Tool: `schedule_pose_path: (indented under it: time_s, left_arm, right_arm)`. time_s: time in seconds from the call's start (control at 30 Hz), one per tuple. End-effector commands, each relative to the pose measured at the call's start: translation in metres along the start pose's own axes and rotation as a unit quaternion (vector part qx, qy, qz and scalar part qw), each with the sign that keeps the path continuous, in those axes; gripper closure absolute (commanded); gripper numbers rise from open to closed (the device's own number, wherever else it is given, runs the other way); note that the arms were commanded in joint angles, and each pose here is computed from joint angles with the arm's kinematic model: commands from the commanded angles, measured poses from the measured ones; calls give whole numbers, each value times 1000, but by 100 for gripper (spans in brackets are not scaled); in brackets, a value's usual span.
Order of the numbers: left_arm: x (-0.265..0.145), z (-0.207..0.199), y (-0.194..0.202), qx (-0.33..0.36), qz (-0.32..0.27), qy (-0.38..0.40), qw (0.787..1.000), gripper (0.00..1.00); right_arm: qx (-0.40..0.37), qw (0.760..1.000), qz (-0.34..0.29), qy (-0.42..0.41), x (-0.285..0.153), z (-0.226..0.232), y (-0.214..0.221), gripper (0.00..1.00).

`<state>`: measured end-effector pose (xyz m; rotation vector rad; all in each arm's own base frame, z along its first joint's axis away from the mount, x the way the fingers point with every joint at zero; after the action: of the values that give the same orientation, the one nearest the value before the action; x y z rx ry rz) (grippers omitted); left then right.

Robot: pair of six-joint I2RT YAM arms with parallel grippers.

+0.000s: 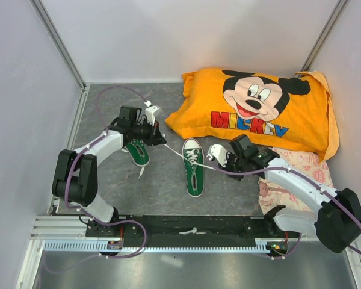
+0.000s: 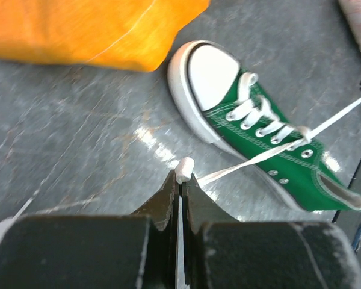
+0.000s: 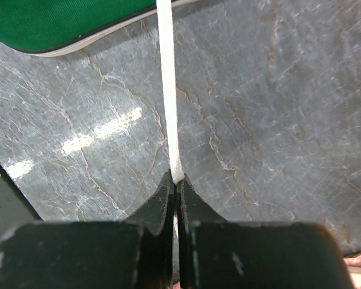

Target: Tie the shoes

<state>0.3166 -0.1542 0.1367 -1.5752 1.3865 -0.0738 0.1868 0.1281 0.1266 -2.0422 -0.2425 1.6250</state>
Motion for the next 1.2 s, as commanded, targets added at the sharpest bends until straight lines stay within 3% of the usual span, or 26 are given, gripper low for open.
schedule_pose_path:
  time_s: [0.0, 0.27, 0.63, 0.73, 0.87, 1.03, 1.17]
  left_arm:
    - [-12, 21, -5, 32, -3, -57, 998, 98]
    - [-21, 53, -4, 35, -9, -104, 994, 98]
    - [-11, 65, -23, 53, -4, -102, 993, 99]
    - [-8, 58, -19, 50, 14, -60, 997, 98]
    - [-4, 52, -3, 36, 35, -37, 998, 98]
    - [-5, 51, 10, 18, 46, -40, 998, 71]
    - [-12, 53, 2, 19, 41, -71, 996, 55]
  right_arm:
    - [2, 999, 41, -8, 6, 4, 17, 100]
    - [3, 998, 62, -26, 16, 12, 31, 100]
    - [-6, 996, 39, -77, 22, 14, 16, 100]
    - [-5, 996, 54, -76, 24, 10, 16, 100]
    - [23, 996, 52, -62, 28, -2, 10, 85]
    - [29, 997, 52, -46, 28, -18, 6, 60]
    - [26, 997, 62, -32, 25, -27, 9, 58]
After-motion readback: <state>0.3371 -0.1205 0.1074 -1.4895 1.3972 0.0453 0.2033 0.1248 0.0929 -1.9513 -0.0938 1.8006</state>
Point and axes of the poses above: each gripper's point midway between its finger pads, its own x axis out along the fingers, its own z axis along the line the jaws close on, y = z × x, the point moved 6 cm from there along -x, back along the fingers, and after that the axes turned 8 degrees about -x, right-handed, at the moved point
